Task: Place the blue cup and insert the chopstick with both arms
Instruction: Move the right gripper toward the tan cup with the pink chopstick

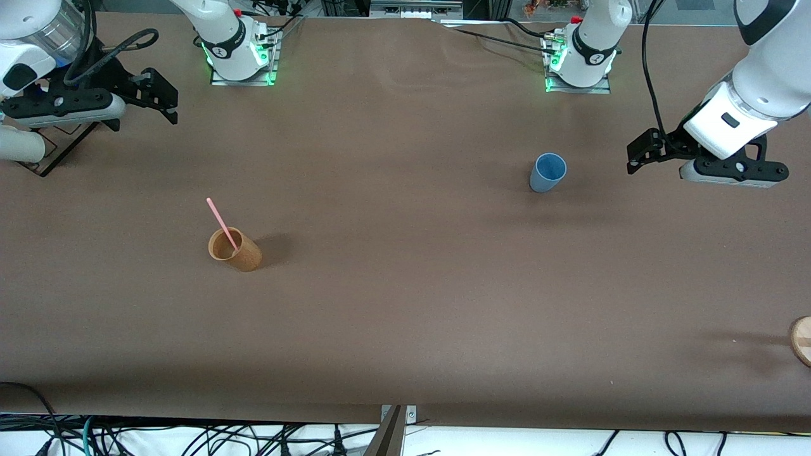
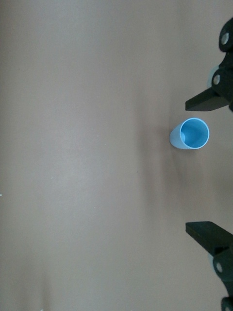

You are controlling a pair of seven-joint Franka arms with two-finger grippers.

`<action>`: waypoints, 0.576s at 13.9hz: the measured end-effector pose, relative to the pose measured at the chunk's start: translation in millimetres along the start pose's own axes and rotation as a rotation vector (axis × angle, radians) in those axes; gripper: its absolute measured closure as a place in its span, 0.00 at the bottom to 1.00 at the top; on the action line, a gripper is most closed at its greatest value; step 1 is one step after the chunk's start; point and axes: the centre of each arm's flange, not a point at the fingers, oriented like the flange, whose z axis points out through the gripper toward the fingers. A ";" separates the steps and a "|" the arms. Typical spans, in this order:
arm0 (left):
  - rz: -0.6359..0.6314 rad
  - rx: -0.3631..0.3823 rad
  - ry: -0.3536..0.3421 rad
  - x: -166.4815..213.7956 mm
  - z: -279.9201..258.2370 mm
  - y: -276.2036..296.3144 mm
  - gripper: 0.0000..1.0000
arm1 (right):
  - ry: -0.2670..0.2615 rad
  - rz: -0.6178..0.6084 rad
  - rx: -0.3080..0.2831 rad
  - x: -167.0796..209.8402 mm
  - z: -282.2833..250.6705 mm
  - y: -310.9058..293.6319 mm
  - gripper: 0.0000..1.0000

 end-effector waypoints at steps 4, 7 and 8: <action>-0.016 0.001 -0.012 -2.7 -2.0 -8.6 0.00 | 0.000 0.000 0.000 -0.4 -0.4 -0.1 0.00; -0.031 0.022 -0.049 -9.7 -9.5 -10.7 0.00 | 0.002 -0.005 0.000 -1.1 -1.5 -0.2 0.00; -0.036 0.025 -0.053 -11.0 -11.8 -12.1 0.00 | 0.001 -0.012 -0.001 -1.1 -0.9 -0.2 0.00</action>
